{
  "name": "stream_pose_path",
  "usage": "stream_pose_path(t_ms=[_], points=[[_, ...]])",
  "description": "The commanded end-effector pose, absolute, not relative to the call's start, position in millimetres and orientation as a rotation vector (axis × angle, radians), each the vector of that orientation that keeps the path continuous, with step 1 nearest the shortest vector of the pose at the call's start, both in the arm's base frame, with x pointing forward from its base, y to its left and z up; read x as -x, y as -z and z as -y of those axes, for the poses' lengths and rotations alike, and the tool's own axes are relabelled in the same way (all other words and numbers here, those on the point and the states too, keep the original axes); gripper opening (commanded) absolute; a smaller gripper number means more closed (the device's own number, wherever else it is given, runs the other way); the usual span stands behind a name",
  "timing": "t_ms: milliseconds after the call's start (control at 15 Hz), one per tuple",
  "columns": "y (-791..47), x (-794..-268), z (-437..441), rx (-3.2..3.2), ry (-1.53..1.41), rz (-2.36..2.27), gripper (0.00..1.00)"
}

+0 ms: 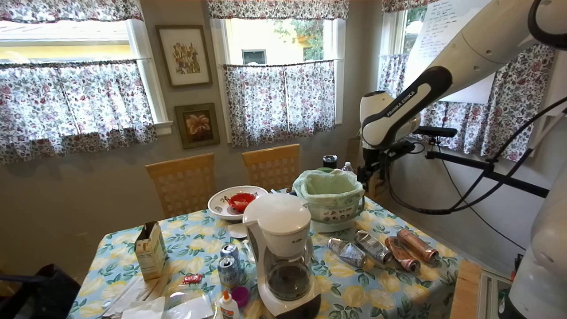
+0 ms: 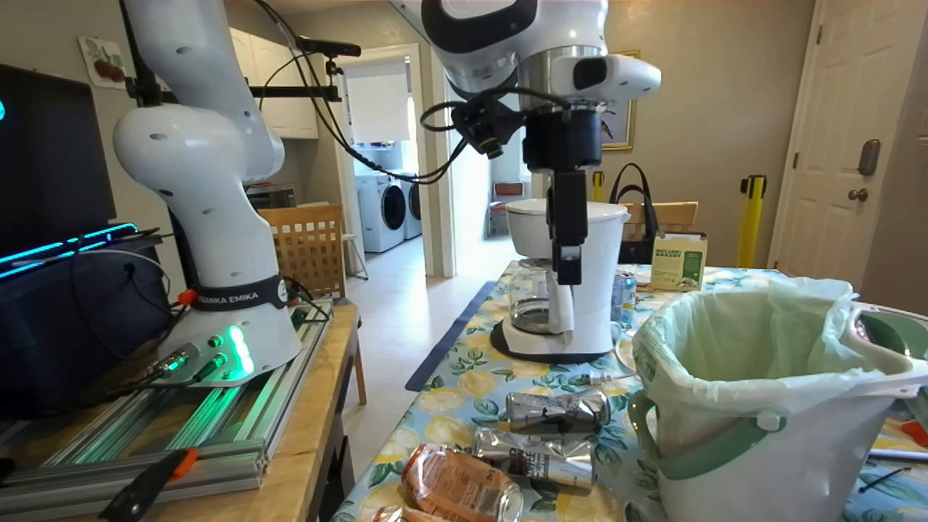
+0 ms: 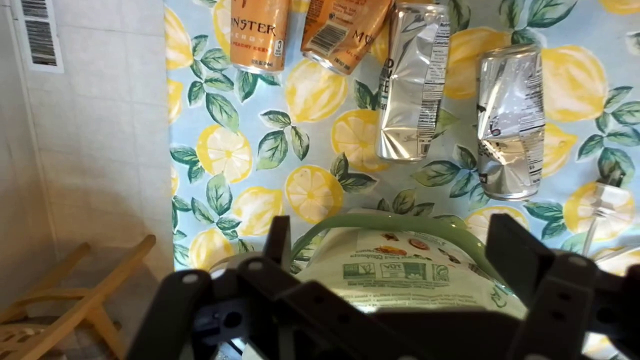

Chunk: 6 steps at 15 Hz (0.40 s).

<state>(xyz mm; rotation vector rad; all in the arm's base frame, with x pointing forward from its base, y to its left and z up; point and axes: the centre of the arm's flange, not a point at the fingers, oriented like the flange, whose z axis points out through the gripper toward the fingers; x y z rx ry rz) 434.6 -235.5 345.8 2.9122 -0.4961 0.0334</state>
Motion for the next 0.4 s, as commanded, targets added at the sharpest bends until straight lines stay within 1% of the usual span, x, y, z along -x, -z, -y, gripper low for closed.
stream_pose_path(t_ms=[0,333], points=[[-347.2,-434.7,235.5,-2.912,-0.038,0.497,1.00],[-348.9,-435.1,235.7,-2.912,-0.044,0.500,1.00]])
